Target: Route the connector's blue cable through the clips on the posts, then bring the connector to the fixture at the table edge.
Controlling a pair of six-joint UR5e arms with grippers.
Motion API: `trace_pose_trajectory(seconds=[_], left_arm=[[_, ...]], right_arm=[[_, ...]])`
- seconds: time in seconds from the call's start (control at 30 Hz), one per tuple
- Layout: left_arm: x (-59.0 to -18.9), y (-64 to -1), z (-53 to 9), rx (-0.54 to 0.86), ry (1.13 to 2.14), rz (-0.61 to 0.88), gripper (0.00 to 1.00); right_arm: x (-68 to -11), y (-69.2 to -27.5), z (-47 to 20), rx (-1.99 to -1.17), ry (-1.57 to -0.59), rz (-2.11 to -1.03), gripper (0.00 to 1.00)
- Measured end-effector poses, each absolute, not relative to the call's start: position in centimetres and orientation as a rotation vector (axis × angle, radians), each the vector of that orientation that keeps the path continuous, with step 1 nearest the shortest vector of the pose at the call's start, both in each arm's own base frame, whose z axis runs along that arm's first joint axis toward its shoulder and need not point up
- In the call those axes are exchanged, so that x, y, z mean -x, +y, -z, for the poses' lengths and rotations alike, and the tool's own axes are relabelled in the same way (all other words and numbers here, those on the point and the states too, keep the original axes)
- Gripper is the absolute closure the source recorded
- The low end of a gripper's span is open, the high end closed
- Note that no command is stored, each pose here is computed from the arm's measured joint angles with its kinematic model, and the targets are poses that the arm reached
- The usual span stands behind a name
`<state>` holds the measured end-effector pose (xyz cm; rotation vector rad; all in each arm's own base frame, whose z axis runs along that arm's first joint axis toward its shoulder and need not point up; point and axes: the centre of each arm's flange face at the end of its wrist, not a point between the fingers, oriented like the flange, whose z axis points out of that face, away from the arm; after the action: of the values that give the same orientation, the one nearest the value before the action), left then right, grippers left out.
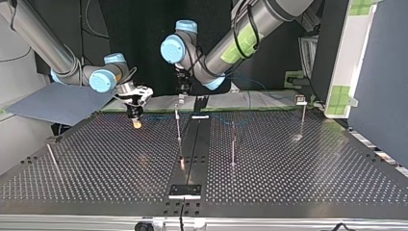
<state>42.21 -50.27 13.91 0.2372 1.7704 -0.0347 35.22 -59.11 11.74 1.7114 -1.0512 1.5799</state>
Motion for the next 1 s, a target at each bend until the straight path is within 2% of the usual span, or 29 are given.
trace_pose_trajectory(seconds=[0.8,1.0], left_arm=[[-41.9,-50.6,-14.0,-0.207,1.779,0.088,0.0],[-39.7,-50.8,-15.5,-0.217,1.784,0.073,0.0]], right_arm=[[-35.3,-59.0,-11.7,-1.722,-1.045,-1.592,1.0],[-35.3,-59.0,-11.7,-1.725,-1.046,-1.591,1.0]])
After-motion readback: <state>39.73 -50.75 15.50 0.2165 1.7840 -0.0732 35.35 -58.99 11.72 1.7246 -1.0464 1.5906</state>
